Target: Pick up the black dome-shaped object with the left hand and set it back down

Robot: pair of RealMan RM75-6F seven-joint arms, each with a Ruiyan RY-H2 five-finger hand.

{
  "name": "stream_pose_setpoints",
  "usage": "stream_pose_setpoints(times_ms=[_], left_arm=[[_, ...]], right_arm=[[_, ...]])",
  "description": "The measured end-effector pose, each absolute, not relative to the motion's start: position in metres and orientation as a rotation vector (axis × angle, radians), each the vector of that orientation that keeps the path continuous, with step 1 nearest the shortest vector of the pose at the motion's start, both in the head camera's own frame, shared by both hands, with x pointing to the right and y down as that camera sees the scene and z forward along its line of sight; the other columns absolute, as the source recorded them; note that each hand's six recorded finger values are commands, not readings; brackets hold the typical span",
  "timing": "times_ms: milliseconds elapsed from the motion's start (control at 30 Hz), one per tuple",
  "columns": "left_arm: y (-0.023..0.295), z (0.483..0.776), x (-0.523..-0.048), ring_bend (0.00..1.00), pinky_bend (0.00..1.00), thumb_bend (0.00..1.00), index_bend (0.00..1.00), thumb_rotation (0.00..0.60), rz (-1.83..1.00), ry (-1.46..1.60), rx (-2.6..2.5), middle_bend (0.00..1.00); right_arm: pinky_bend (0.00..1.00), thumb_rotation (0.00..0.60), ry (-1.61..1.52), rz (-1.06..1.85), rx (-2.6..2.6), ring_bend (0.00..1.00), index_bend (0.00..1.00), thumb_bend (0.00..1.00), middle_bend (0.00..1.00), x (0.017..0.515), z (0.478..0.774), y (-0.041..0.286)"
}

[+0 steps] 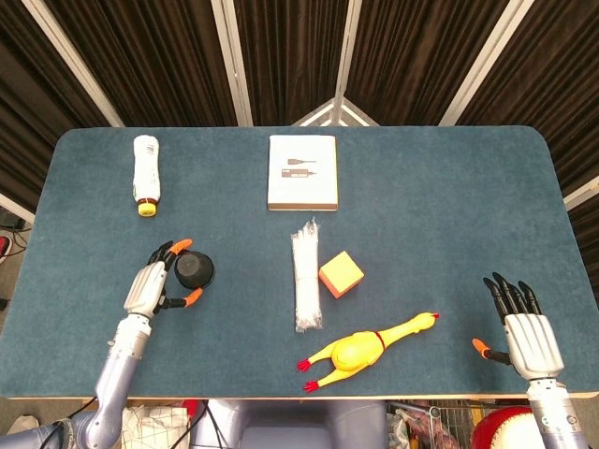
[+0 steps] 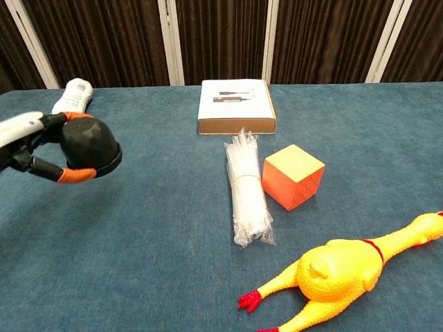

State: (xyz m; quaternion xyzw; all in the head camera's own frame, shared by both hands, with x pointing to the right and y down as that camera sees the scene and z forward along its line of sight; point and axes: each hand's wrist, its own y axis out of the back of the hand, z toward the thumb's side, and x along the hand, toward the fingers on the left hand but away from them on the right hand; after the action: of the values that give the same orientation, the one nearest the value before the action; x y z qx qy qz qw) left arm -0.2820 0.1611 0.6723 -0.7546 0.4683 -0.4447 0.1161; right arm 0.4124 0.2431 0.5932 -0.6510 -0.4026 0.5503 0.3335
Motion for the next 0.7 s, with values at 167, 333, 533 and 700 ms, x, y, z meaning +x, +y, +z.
stream_pose_setpoints(times_ms=[167, 333, 533, 700], left_arm=[[0.147, 0.657, -0.259, 0.00, 0.00, 0.58, 0.18, 0.600, -1.288, 1.317, -2.238, 0.40], [0.141, 0.647, -0.239, 0.00, 0.00, 0.58, 0.21, 0.600, -1.304, 1.275, -2.307, 0.40], [0.133, 0.610, -0.265, 0.00, 0.00, 0.59, 0.23, 0.600, -1.328, 1.246, -2.239, 0.41], [0.125, 0.570, -0.330, 0.00, 0.00, 0.59, 0.24, 0.600, -1.379, 1.326, -2.118, 0.42]], right_arm=[[0.00, 0.600, -1.058, 1.426, -1.699, 0.12, 0.02, 0.19, 0.03, 0.413, 0.590, 0.241], [0.00, 0.600, -1.075, 1.421, -1.687, 0.12, 0.02, 0.19, 0.03, 0.415, 0.585, 0.239], [0.00, 0.600, -1.080, 1.415, -1.693, 0.12, 0.02, 0.19, 0.03, 0.415, 0.583, 0.241], [0.00, 0.600, -1.084, 1.413, -1.698, 0.12, 0.02, 0.19, 0.03, 0.414, 0.582, 0.241]])
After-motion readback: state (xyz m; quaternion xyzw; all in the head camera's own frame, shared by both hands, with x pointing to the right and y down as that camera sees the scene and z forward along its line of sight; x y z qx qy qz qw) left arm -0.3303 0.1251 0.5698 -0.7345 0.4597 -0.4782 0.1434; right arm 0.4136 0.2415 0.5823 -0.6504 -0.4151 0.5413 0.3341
